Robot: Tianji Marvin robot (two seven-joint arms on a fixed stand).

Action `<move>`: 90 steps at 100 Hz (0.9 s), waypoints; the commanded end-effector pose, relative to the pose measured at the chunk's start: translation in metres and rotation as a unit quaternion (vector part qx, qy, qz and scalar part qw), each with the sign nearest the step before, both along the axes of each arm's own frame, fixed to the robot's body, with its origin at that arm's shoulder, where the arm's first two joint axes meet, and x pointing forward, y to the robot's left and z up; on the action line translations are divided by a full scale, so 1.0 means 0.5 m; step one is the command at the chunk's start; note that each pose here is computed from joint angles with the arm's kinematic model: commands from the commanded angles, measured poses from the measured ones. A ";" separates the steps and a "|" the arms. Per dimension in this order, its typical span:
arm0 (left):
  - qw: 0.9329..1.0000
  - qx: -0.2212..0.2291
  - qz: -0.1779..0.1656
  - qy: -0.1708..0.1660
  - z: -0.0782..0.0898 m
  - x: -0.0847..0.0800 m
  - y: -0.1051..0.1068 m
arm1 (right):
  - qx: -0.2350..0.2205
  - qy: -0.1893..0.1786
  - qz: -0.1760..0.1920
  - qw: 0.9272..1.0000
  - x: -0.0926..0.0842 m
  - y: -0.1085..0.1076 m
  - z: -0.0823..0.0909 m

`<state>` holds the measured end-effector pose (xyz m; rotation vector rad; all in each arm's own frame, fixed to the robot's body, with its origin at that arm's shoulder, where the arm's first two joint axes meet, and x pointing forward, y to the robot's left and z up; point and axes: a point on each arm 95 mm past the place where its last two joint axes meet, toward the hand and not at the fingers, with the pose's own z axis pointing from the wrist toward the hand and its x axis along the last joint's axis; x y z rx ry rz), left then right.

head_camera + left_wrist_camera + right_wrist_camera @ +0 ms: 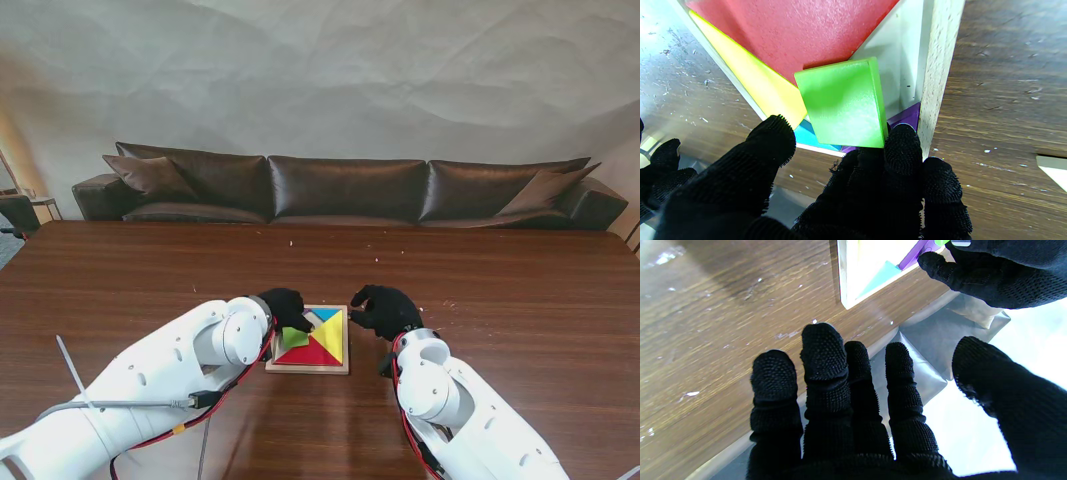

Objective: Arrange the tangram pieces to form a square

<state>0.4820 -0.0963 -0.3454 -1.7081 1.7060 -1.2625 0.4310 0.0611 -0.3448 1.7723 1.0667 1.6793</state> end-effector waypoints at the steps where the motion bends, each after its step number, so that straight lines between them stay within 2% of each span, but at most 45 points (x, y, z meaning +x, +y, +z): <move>1: 1.000 0.001 -0.004 0.008 0.002 0.000 -0.005 | 0.004 0.006 0.009 1.000 -0.003 0.009 -0.003; 68: 1.000 0.018 0.001 0.004 0.005 -0.005 0.024 | 0.003 0.009 0.016 1.000 -0.004 0.012 -0.006; 90: 1.000 0.016 -0.002 -0.010 0.024 -0.018 0.045 | 0.003 0.009 0.015 1.000 -0.005 0.012 -0.006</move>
